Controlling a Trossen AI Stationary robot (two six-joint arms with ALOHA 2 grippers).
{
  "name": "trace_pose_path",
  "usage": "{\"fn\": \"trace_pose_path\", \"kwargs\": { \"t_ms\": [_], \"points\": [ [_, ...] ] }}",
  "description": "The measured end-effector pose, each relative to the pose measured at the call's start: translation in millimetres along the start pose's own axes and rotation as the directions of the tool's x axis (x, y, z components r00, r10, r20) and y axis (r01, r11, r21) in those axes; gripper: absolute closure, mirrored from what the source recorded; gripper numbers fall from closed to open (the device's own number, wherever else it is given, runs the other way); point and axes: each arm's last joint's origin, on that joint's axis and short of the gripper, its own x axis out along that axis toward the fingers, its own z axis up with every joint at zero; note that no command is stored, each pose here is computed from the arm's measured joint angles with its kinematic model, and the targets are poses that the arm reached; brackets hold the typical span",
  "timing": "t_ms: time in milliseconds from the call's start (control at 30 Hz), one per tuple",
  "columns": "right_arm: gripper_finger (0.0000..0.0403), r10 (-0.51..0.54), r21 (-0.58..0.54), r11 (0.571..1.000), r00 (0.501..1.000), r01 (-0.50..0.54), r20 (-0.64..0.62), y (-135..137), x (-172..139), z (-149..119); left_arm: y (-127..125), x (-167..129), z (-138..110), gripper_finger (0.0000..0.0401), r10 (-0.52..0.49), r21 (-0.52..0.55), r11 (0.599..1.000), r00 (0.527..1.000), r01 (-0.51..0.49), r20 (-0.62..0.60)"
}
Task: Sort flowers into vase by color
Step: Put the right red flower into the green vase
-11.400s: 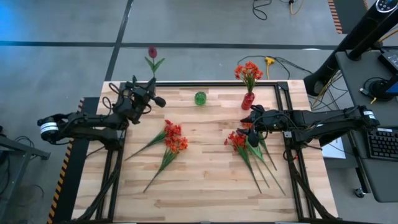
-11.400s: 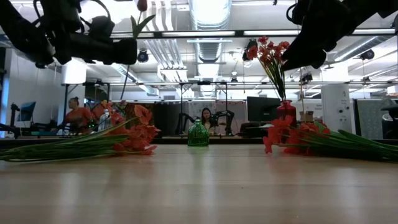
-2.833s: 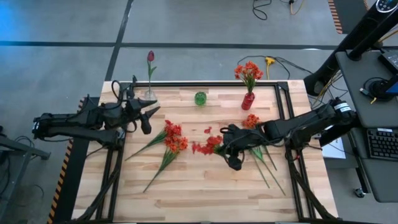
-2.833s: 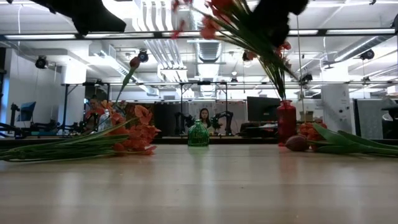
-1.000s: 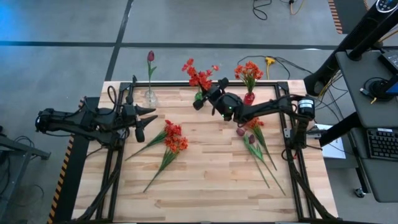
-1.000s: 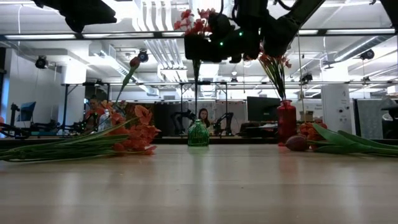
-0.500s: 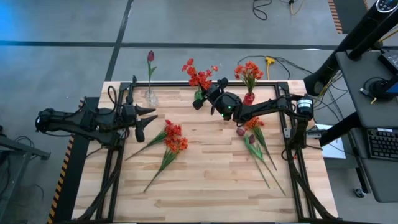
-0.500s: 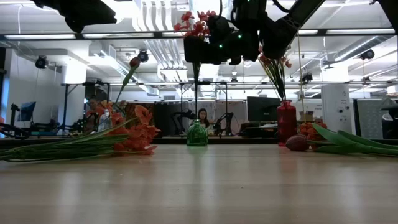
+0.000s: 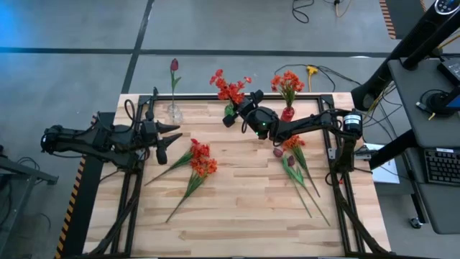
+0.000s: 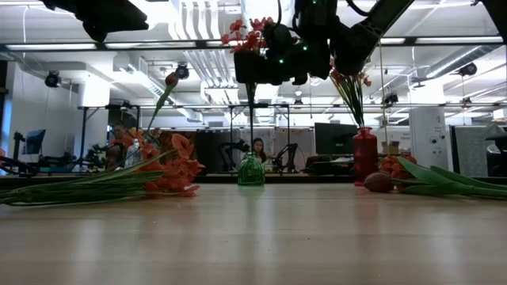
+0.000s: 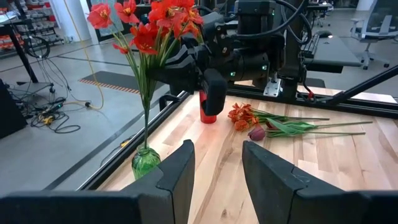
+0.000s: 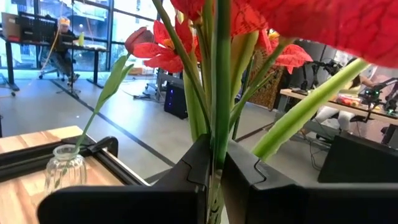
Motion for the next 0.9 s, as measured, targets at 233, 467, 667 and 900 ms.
{"fn": "trace_pose_path", "kwargs": {
  "t_ms": [233, 467, 667, 900],
  "points": [
    [0.0385, 0.0, 0.0, 1.0, 1.0, 0.0, 0.0, 0.0, 0.0, 0.0, 0.0, 0.0, 0.0, 0.0282, 0.0, 0.0, 1.0, 1.0, 0.0, 0.0],
    [0.0385, -0.001, 0.014, 1.0, 1.0, 0.001, -0.014, -0.8, 0.7, -1.8, 0.0, 0.0, 0.0, 0.0282, 0.0, 0.0, 1.0, 1.0, 0.0, 0.0],
    [0.0385, -0.001, 0.022, 1.0, 1.0, 0.001, -0.02, -0.7, 0.8, -2.5, 0.0, 0.0, 0.0, 0.0282, 0.0, 0.0, 1.0, 1.0, 0.0, 0.0],
    [0.0354, 0.003, 0.022, 1.0, 0.999, -0.002, -0.044, -0.8, 1.2, -5.5, 0.0, 0.0, 0.0, 0.0282, 0.0, 0.0, 1.0, 1.0, 0.0, 0.0]
  ]
}}
